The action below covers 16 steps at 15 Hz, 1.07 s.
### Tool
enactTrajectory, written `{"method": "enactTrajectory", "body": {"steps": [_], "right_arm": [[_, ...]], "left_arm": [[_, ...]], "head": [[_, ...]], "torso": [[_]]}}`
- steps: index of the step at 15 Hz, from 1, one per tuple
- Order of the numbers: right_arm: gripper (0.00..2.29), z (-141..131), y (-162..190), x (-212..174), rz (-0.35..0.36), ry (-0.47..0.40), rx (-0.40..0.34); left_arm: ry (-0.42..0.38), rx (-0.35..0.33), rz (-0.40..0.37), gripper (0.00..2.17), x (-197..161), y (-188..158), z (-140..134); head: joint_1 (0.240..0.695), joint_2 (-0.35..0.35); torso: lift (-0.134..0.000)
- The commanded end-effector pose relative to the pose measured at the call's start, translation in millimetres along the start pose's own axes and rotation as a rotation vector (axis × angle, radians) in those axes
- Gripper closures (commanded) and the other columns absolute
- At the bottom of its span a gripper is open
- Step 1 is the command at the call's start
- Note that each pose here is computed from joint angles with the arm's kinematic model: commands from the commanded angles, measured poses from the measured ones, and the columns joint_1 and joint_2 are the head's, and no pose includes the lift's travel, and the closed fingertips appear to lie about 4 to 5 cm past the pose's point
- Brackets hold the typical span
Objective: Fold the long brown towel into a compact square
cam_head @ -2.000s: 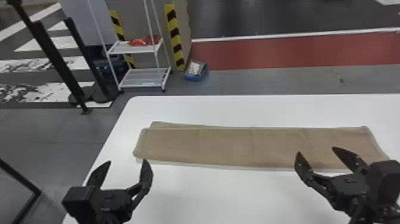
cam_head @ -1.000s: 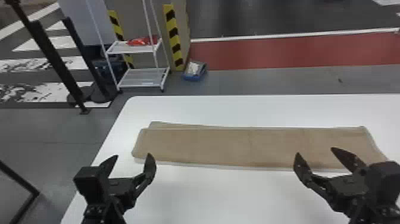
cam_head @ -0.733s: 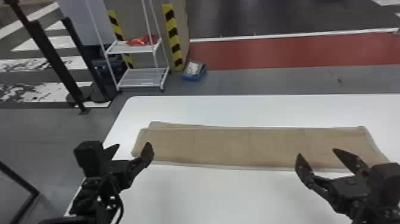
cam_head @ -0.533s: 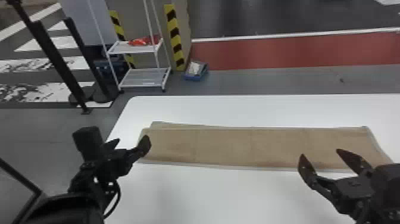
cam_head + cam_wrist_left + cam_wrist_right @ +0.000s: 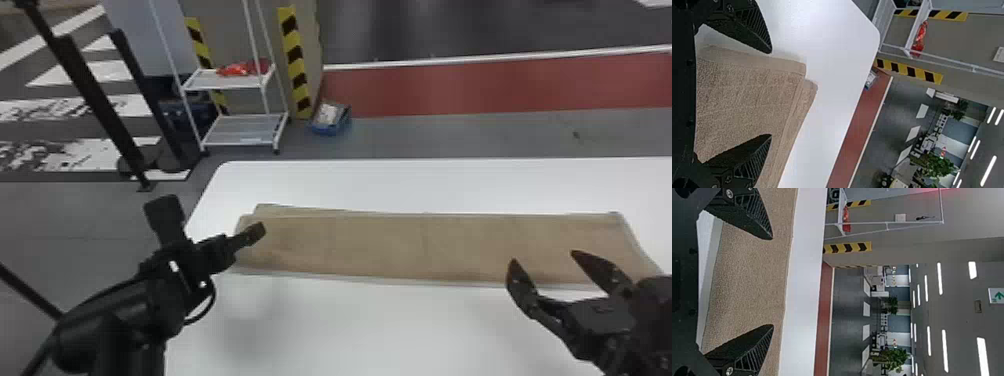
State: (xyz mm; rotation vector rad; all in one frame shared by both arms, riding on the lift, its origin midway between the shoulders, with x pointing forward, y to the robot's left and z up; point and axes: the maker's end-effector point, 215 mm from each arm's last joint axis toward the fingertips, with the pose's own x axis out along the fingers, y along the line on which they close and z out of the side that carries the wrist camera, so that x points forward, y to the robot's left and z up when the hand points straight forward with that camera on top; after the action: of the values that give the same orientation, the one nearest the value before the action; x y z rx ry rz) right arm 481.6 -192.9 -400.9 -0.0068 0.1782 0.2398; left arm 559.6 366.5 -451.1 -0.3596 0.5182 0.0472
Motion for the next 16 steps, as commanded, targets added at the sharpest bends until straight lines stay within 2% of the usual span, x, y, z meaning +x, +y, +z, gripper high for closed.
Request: {"method": "enactTrajectory", "body": {"steps": [1, 5, 7, 9, 10, 11, 12, 13, 14, 16], "right_arm": [[0.08, -0.5, -3.2, 0.1, -0.005, 0.003, 0.000], [0.08, -1.4, -3.4, 1.0, -0.006, 0.005, 0.000], [0.08, -3.1, -3.2, 1.1, -0.007, 0.009, 0.001], [0.08, -3.2, -3.2, 1.0, -0.005, 0.009, -0.001], [0.08, -4.0, -3.0, 0.5, -0.005, 0.011, 0.001], [0.08, -4.7, -3.7, -0.1, -0.006, 0.012, 0.001], [0.08, -5.4, -5.3, -0.8, -0.009, 0.013, 0.002], [0.08, -5.4, -5.3, -0.8, -0.009, 0.013, 0.002], [0.08, -5.4, -5.3, -0.8, -0.009, 0.013, 0.002], [0.08, -5.4, -5.3, -0.8, -0.009, 0.013, 0.002]], "left_arm": [[0.024, -0.015, 0.011, 0.13, 12.0, 10.4, -6.5], [0.026, -0.013, 0.019, 0.13, 13.4, 18.7, -9.5], [0.062, -0.029, -0.002, 0.17, 11.4, 15.0, -22.7], [0.108, -0.043, -0.039, 0.34, 8.7, 5.7, -37.4], [0.106, -0.040, -0.053, 0.56, 6.5, 3.2, -37.1], [0.106, -0.038, -0.075, 0.99, 3.4, -1.7, -36.4], [0.105, -0.033, -0.085, 1.62, -0.8, -6.2, -34.5], [0.127, -0.038, -0.084, 2.02, -5.4, -8.1, -38.2], [0.142, -0.037, -0.088, 2.15, -9.8, -11.3, -38.7], [0.127, -0.024, -0.084, 2.15, -18.5, -10.2, -31.6]], "head": [[0.695, 0.182], [0.695, 0.188], [0.695, 0.191], [0.695, 0.186], [0.695, 0.182], [0.695, 0.177], [0.695, 0.169], [0.695, 0.166], [0.695, 0.164], [0.695, 0.160]], "torso": [[-0.102], [-0.102], [-0.102], [-0.102], [-0.102], [-0.102], [-0.102], [-0.102], [-0.102], [-0.102]]}}
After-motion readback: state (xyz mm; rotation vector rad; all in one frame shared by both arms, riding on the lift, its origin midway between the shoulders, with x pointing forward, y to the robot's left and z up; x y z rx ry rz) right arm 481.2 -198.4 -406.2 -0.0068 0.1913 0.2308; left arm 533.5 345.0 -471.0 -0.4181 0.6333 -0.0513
